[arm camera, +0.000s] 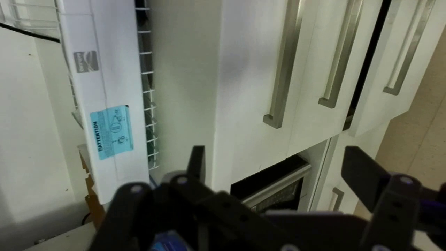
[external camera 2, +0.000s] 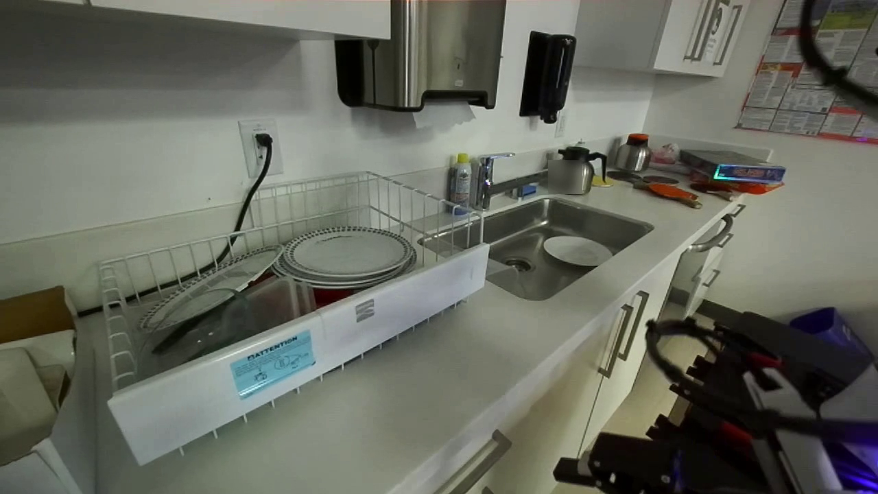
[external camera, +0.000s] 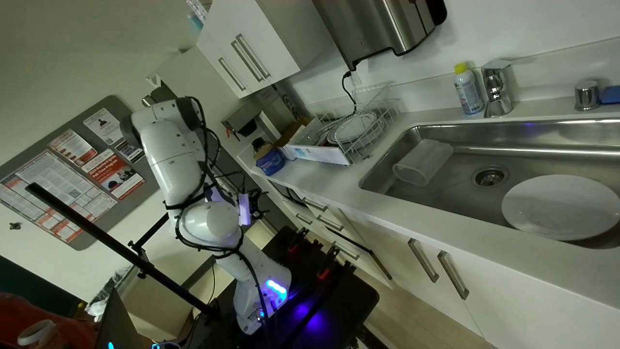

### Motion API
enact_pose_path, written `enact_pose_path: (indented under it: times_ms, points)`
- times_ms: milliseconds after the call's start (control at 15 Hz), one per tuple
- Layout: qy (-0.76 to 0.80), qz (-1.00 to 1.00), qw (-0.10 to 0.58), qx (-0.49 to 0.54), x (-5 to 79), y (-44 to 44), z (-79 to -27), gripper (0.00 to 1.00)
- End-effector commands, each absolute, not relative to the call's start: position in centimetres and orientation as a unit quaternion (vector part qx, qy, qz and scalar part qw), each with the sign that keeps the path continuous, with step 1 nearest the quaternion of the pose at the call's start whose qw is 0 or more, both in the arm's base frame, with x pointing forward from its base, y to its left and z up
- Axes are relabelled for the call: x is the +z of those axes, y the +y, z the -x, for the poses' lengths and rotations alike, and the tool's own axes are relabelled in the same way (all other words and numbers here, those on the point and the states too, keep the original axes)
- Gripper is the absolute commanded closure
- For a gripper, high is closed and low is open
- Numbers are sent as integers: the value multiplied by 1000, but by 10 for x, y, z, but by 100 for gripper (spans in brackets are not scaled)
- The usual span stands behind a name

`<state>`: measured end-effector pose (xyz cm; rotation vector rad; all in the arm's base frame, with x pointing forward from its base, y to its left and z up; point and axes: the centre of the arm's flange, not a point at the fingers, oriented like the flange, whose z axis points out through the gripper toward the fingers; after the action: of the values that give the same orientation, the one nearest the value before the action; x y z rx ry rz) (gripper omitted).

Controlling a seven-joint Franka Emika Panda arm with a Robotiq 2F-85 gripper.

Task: Open the top left kitchen drawer, remove the object, put it in the plate holder and close the drawer

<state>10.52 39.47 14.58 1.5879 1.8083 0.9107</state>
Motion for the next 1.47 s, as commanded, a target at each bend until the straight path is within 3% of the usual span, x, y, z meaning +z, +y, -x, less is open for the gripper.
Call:
enact_pose_path:
  times_ms: [0, 333, 933, 1400]
  points:
    - [676, -595, 272, 339, 132, 398, -105, 0]
    - [679, -607, 257, 323, 105, 411, -106, 0]
    - [631, -557, 418, 342, 33, 439, -105, 0]
    - [584, -532, 459, 407, -35, 456, -121, 0]
